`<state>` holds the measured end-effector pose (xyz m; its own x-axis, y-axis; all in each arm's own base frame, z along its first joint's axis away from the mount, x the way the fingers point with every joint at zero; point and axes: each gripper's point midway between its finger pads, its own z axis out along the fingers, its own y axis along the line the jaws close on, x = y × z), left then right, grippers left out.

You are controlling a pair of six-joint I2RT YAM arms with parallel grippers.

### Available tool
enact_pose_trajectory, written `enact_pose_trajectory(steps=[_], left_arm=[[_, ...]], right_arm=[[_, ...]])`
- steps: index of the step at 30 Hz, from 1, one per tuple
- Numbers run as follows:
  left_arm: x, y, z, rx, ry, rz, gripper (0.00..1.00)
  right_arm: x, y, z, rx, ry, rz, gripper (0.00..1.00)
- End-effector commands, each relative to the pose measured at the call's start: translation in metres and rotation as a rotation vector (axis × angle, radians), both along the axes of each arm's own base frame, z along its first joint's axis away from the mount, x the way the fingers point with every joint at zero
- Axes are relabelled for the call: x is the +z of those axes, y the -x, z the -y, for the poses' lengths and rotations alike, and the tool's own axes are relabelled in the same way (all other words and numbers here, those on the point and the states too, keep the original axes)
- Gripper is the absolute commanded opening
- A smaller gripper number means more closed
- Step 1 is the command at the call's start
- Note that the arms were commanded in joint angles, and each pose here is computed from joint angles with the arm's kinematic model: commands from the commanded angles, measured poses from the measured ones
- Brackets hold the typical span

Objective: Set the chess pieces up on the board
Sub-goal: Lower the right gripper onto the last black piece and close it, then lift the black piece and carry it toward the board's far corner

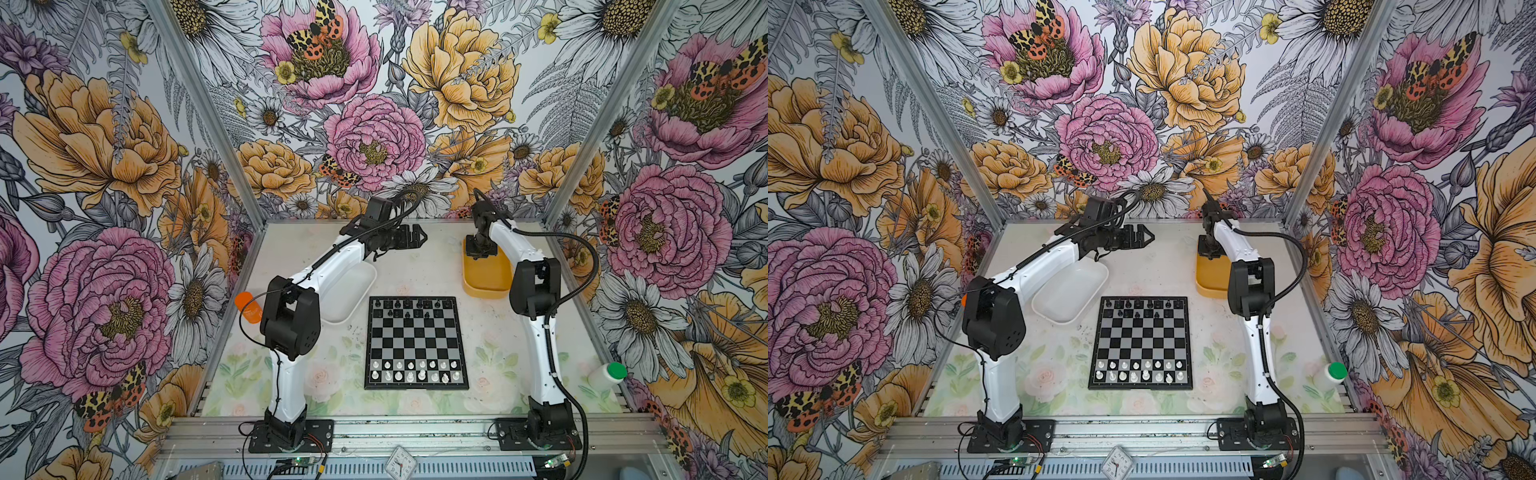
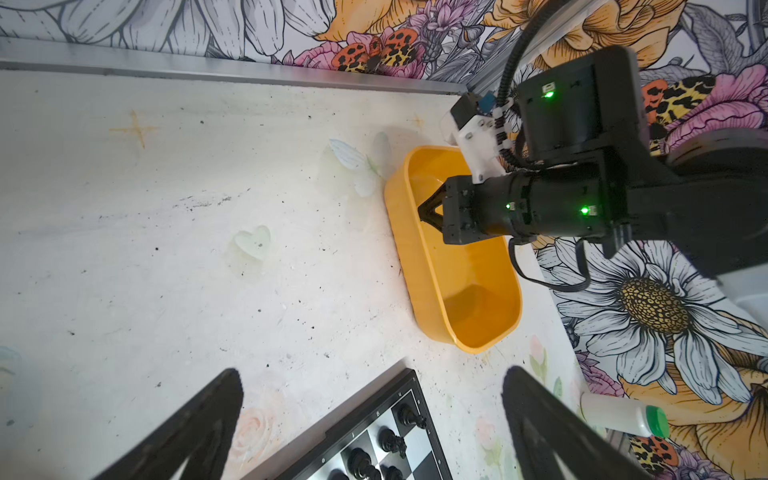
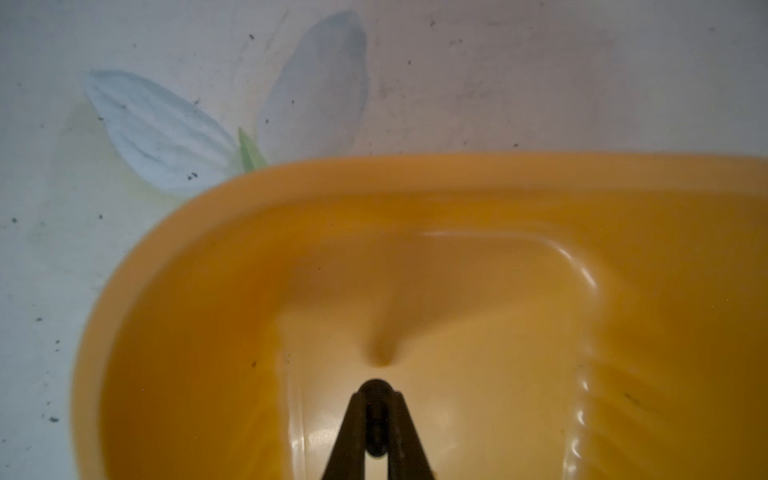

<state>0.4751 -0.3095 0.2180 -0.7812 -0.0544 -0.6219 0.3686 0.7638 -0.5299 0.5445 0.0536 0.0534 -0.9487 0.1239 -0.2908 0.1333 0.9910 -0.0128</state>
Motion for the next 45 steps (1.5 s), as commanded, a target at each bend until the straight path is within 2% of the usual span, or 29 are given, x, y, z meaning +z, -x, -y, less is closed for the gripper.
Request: enact_pose_trajectory(steps=[1, 7, 8, 13, 23, 36, 45], left_arm=[[0.038, 0.003, -0.018, 0.022, 0.008, 0.092, 0.99], [0.034, 0.011, -0.037, 0.047, -0.008, 0.090, 0.99], [0.051, 0.016, -0.042, 0.054, 0.001, 0.119, 0.99], [0.054, 0.032, -0.055, 0.072, -0.030, 0.142, 0.99], [0.062, 0.067, -0.089, 0.161, -0.044, 0.151, 0.99], [0.060, 0.147, -0.128, 0.254, -0.064, 0.159, 0.99], [0.066, 0.180, -0.151, 0.309, -0.062, 0.175, 0.99]], right_arm=[[0.050, 0.005, -0.005, 0.016, 0.028, 0.081, 0.08], [0.081, 0.026, -0.021, 0.051, 0.048, 0.112, 0.06], [0.086, 0.030, -0.024, 0.058, 0.050, 0.119, 0.06], [0.109, 0.055, -0.036, 0.086, 0.053, 0.139, 0.06], [0.132, 0.122, -0.054, 0.133, 0.023, 0.157, 0.07], [0.107, 0.207, -0.075, 0.162, -0.058, 0.120, 0.07], [0.078, 0.228, -0.093, 0.205, -0.080, 0.092, 0.07]])
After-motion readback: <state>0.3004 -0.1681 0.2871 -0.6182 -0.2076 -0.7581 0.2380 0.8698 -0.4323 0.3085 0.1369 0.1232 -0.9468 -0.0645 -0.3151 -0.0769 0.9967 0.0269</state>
